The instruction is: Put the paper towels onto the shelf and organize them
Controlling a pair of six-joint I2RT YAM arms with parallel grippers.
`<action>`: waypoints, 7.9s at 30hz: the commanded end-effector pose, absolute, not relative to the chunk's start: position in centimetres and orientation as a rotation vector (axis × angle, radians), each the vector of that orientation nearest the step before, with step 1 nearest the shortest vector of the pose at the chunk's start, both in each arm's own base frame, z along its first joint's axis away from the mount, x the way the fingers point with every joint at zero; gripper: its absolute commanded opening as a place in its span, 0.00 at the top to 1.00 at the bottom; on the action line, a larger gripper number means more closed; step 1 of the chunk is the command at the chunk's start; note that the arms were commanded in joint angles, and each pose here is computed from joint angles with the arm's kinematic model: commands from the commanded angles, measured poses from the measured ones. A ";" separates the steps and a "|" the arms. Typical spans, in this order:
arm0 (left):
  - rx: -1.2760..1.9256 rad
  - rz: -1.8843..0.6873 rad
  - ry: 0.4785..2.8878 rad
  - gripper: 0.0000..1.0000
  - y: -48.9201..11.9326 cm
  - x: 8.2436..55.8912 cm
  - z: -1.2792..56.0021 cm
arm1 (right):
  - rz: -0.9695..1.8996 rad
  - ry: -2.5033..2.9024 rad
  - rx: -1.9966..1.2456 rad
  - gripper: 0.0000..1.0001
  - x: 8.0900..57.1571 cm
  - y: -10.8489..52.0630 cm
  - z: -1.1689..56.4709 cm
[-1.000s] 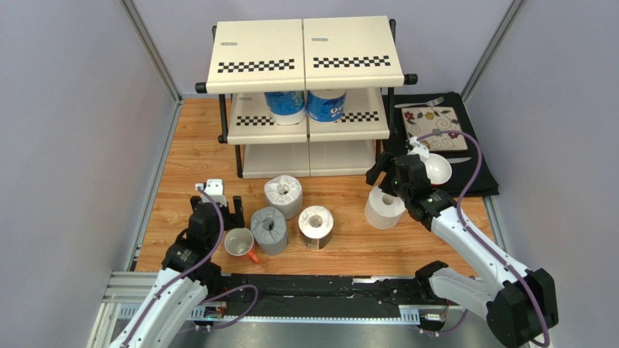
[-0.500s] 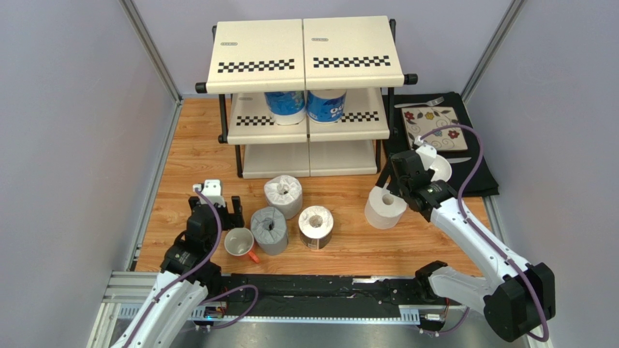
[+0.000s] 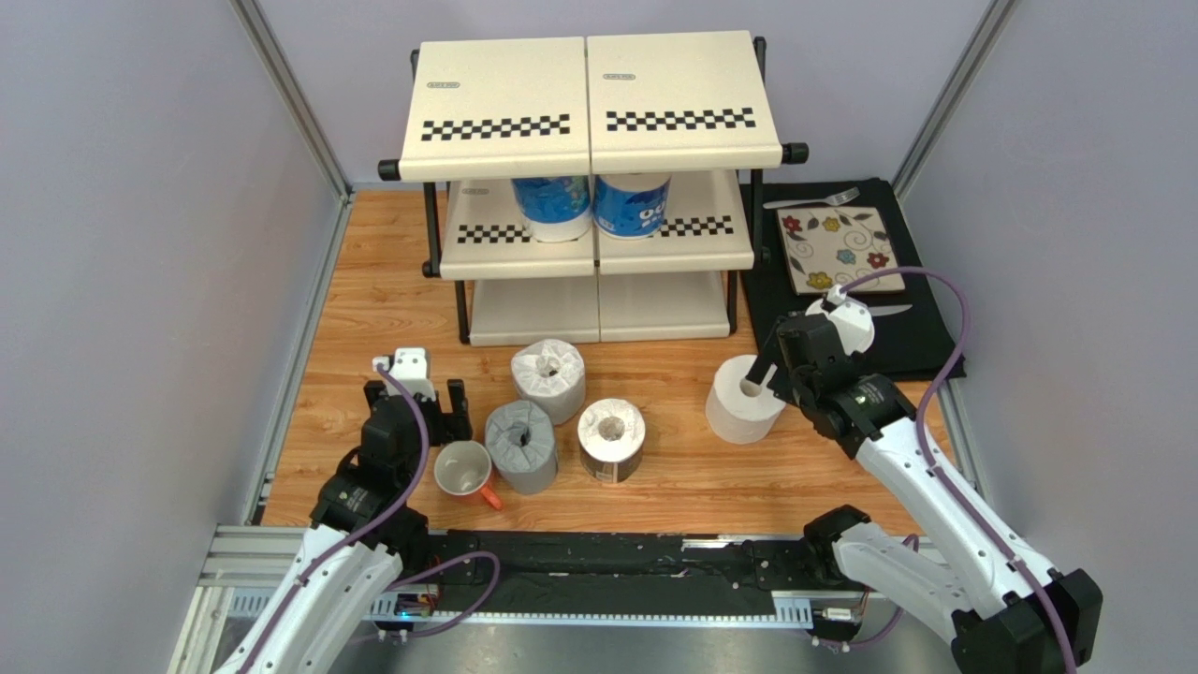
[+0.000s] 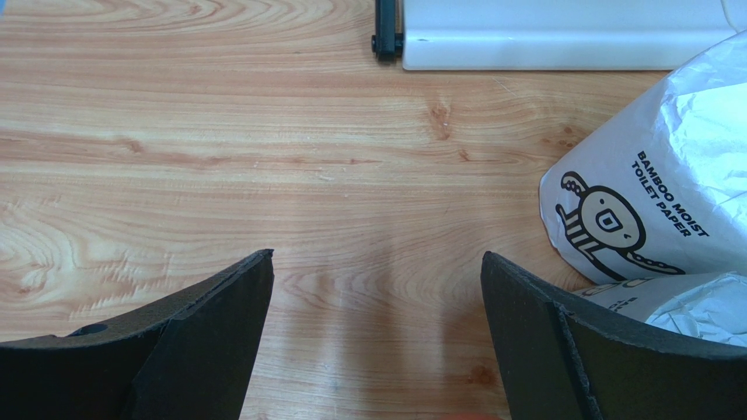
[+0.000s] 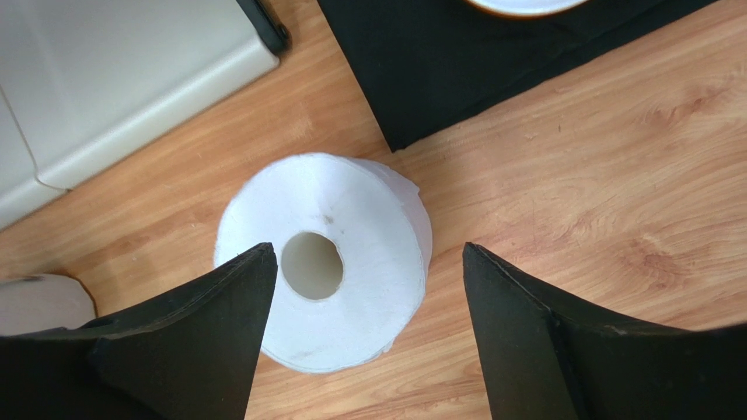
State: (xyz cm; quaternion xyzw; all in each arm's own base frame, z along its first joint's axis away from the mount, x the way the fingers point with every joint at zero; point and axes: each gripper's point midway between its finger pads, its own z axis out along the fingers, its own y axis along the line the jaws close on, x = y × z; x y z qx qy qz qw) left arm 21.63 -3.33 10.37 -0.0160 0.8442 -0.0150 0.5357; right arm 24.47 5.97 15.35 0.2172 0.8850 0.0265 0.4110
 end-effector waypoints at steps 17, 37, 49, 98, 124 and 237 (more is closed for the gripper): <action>-0.062 -0.020 1.980 0.04 -2.9 21.8 11.7 | 0.124 2.335 0.533 0.24 23.8 7.5 11.1; -0.058 -0.008 1.991 0.04 -2.8 21.8 11.5 | 0.106 2.351 0.531 0.36 24.4 7.8 9.5; -0.060 0.003 1.995 0.04 -2.6 21.7 11.4 | 0.168 2.263 0.548 0.63 24.4 7.6 11.6; -0.060 0.026 2.033 0.03 -2.4 21.5 10.7 | 0.926 1.530 0.024 0.68 24.6 16.7 47.6; -0.069 0.038 2.023 0.03 -2.1 21.5 10.9 | 0.900 1.214 -0.156 0.60 34.0 27.1 63.9; -0.064 0.059 2.062 0.02 -2.0 21.3 10.2 | 0.697 1.318 -0.335 0.23 31.4 32.2 54.7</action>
